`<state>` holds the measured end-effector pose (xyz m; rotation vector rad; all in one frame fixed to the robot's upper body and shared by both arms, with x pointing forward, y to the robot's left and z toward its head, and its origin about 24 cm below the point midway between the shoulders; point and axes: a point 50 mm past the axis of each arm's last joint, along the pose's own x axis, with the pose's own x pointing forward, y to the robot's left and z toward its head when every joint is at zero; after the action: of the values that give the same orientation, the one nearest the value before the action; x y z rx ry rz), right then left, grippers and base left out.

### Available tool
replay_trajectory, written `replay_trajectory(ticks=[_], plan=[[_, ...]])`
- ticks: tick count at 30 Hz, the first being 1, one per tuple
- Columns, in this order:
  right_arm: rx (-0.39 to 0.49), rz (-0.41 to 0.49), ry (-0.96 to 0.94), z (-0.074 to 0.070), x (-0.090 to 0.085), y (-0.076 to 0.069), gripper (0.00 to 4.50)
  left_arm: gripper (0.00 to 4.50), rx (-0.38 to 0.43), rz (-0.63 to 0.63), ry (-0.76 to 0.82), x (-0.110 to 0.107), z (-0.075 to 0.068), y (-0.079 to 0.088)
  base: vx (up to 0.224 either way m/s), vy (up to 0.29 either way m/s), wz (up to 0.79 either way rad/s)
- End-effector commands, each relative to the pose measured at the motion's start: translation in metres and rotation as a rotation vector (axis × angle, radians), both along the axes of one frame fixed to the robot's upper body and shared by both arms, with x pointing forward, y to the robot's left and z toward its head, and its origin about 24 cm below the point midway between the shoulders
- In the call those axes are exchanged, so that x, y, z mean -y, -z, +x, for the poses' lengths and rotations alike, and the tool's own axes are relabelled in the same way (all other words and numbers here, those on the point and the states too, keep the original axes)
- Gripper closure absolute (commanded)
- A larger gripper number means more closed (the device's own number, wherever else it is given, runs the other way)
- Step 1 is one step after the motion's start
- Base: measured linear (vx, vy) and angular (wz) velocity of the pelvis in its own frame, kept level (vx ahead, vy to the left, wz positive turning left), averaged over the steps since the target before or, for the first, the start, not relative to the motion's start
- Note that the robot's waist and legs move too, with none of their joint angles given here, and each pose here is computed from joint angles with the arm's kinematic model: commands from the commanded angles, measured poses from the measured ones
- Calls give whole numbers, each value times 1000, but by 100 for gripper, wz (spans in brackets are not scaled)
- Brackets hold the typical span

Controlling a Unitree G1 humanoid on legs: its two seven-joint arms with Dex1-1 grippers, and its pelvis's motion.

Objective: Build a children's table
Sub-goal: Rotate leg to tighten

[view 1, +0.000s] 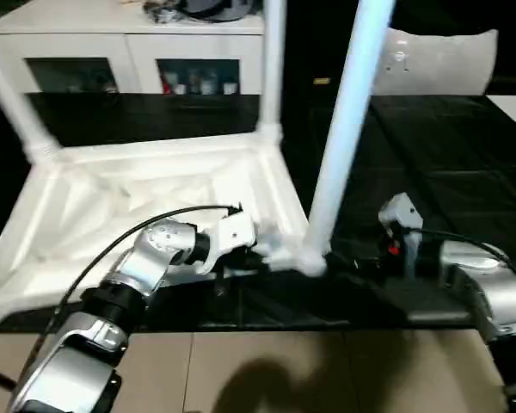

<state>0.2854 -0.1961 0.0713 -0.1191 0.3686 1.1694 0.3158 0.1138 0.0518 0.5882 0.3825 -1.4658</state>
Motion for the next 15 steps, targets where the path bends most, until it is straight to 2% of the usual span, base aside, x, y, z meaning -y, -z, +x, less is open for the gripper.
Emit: replay_trajectory(ticks=[1, 8, 15], plan=[[-5, 15, -88, -3, -3, -5, 117, 450, -31, 87, 131, 4, -10, 8, 0, 0, 0], [-55, 16, -202, -9, -9, 0, 171, 450, -43, 108, 200, 2, -13, 8, 0, 0, 0], [-12, -2, -187, -3, -14, 7, 228, 450, -48, 115, 224, -1, -15, 8, 0, 0, 0]])
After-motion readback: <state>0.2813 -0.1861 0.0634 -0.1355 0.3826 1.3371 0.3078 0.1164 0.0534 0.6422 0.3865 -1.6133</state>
